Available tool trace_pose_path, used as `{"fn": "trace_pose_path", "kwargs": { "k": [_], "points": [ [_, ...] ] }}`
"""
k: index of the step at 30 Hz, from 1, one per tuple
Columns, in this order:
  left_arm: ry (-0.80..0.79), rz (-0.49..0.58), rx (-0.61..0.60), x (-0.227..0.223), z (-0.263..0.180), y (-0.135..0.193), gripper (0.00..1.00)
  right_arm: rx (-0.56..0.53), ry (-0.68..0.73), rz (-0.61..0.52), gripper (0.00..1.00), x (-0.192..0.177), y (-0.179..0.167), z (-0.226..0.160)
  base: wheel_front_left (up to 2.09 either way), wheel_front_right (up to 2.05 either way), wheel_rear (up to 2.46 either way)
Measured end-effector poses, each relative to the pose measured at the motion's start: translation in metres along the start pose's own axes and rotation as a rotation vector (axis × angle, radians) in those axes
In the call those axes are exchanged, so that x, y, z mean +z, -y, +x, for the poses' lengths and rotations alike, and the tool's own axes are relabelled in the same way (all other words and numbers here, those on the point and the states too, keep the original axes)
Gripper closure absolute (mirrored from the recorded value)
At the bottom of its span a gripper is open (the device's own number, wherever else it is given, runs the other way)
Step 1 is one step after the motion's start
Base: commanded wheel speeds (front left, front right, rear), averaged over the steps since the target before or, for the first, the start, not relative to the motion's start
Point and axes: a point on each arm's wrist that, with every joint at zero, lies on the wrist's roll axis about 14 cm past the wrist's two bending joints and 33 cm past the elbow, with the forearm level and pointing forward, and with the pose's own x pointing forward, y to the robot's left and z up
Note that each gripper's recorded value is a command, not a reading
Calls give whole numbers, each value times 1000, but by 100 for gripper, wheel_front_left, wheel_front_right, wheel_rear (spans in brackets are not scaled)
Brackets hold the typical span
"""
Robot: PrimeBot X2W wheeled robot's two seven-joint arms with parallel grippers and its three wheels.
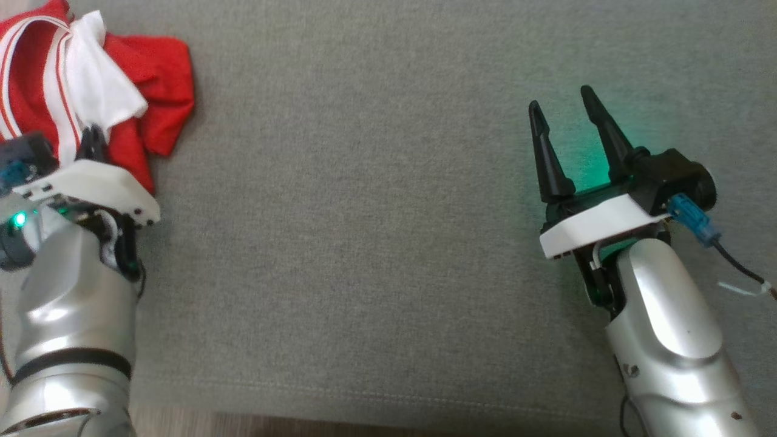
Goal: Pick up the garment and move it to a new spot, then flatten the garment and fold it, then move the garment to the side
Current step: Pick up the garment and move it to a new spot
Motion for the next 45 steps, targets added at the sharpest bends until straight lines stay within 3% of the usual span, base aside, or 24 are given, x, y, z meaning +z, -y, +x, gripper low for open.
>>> {"fn": "trace_pose_path", "kwargs": {
  "k": [8,16,24,32,37,42,43,44,45],
  "points": [
    [198,25,-119,75,0,33,100,-38,47,34,0,22,7,-20,0,0,0],
    [298,68,-388,107,-12,144,100,-142,74,55,0,37,37,-54,0,0,0],
    [299,107,-699,95,-48,276,100,-279,139,67,0,60,76,-98,0,0,0],
    [264,111,-1023,66,-112,381,100,-424,155,68,0,65,110,-149,0,0,0],
    [207,65,-1185,41,-164,417,100,-480,153,74,0,62,119,-171,0,0,0],
    [196,80,-1191,28,-186,417,100,-471,146,92,0,57,114,-170,0,0,0],
    [198,83,-1175,27,-185,414,75,-464,148,93,0,58,113,-167,0,0,0],
    [200,89,-1159,27,-183,411,22,-457,149,94,0,58,111,-165,0,0,0],
    [203,92,-1139,27,-180,407,0,-449,149,96,0,58,109,-162,0,0,0]
  ]
}}
